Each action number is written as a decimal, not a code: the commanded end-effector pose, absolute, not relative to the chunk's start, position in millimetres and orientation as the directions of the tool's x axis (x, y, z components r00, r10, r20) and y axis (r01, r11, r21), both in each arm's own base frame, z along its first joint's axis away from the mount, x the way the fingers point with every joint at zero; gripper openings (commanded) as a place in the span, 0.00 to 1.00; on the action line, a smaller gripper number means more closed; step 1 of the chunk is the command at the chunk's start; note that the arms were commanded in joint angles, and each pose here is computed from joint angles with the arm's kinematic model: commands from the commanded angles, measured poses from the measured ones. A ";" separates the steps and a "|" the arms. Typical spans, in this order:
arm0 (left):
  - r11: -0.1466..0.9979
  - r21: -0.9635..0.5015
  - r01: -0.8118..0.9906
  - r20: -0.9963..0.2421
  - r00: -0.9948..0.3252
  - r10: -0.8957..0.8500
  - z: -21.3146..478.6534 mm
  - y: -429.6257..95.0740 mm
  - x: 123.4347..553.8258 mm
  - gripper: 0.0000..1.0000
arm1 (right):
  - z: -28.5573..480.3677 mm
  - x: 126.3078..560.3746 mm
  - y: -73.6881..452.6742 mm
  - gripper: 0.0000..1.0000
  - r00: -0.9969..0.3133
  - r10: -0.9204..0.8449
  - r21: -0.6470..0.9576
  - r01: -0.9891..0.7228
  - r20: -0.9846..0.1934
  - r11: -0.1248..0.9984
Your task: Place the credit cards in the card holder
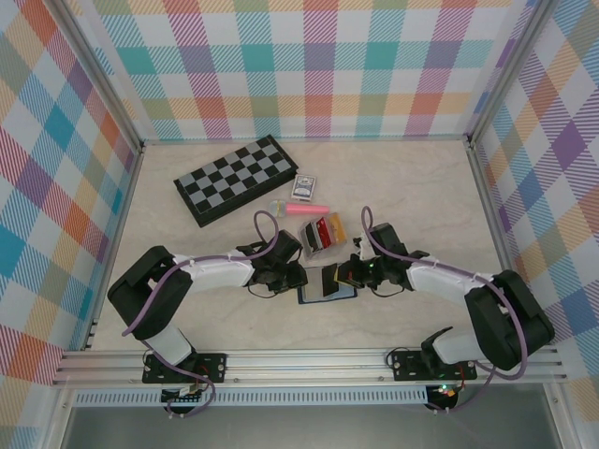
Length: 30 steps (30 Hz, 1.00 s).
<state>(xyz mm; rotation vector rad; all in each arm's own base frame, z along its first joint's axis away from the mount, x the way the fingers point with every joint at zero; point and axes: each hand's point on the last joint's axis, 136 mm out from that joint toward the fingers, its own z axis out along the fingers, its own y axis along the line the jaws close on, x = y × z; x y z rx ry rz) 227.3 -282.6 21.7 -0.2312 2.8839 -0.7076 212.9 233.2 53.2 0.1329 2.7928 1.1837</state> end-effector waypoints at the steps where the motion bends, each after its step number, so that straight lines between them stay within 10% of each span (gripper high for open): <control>1: 0.885 -0.456 -0.094 -0.106 -0.982 -0.159 11.7 -286.6 218.9 0.27 | 43.4 209.7 230.8 0.01 -0.991 0.129 0.710 0.067 -0.035 0.701; 30: 0.886 -0.454 -0.090 -0.102 -0.983 -0.152 12.4 -288.5 218.1 0.27 | 49.9 206.7 242.8 0.01 -0.996 0.078 0.769 0.022 -0.036 0.638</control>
